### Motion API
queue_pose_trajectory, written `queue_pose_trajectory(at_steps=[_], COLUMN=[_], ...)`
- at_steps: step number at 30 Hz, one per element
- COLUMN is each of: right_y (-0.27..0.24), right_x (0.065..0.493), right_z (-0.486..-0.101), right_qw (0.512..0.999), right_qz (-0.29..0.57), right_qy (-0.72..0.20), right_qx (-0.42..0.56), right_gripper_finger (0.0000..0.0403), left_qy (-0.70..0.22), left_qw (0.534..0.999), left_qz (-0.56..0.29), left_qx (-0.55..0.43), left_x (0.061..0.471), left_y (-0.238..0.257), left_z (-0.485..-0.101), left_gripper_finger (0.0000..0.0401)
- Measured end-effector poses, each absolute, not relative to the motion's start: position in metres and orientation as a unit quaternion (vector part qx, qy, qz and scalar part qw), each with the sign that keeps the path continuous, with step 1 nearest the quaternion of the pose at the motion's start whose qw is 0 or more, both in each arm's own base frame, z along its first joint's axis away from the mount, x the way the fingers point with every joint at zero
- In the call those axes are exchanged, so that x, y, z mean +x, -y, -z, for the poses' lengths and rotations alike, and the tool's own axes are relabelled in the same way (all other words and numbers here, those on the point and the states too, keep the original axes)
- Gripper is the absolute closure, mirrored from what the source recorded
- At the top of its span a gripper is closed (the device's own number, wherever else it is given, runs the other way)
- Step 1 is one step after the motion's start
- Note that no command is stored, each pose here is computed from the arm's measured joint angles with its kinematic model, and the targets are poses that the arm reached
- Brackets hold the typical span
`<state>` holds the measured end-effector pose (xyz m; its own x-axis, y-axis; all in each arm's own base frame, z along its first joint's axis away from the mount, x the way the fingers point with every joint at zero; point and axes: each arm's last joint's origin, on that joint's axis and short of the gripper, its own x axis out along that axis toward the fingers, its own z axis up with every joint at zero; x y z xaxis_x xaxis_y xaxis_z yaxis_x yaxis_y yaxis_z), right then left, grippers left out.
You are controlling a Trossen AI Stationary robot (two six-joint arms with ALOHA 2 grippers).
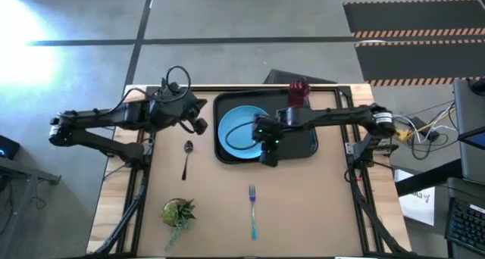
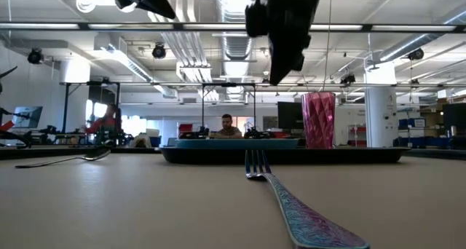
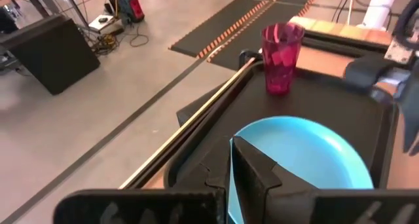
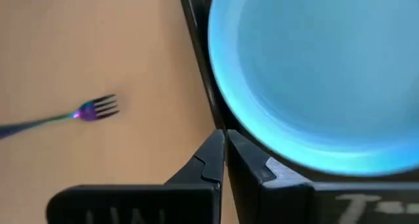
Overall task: Pick and place plate/cup/fork/spoon on tray
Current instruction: Adjust the blue plate
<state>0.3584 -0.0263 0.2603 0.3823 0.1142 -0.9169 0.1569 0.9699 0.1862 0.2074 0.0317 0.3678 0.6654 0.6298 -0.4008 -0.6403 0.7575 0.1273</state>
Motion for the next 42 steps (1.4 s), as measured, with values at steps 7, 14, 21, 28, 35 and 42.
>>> queue_pose_trajectory(at_steps=[7,14,21,28,35,42], right_y=[0.037,0.045,0.052,0.057,0.056,0.053], right_x=[0.374,0.377,0.378,0.365,0.342,0.327], right_z=[-0.224,-0.2,-0.188,-0.183,-0.176,-0.175], right_qw=[0.802,0.782,0.773,0.739,0.686,0.672], right_qz=[0.009,0.014,0.025,0.041,0.055,0.065], right_qy=[-0.581,-0.608,-0.623,-0.664,-0.718,-0.731], right_qx=[0.141,0.141,0.116,0.106,0.104,0.103], right_gripper_finger=[0.0394,0.0394,0.0394,0.0394,0.0394,0.0394], left_qy=[-0.232,-0.231,-0.227,-0.225,-0.222,-0.222], left_qw=[0.913,0.914,0.915,0.916,0.916,0.915], left_qz=[-0.335,-0.332,-0.332,-0.331,-0.333,-0.334], left_qx=[-0.024,-0.026,-0.028,-0.028,-0.037,-0.039], left_x=[0.212,0.211,0.211,0.211,0.212,0.212], left_y=[-0.031,-0.031,-0.031,-0.031,-0.031,-0.031], left_z=[-0.355,-0.356,-0.357,-0.358,-0.357,-0.357], left_gripper_finger=[0.0401,0.0401,0.0401,0.0401,0.0401,0.0401])
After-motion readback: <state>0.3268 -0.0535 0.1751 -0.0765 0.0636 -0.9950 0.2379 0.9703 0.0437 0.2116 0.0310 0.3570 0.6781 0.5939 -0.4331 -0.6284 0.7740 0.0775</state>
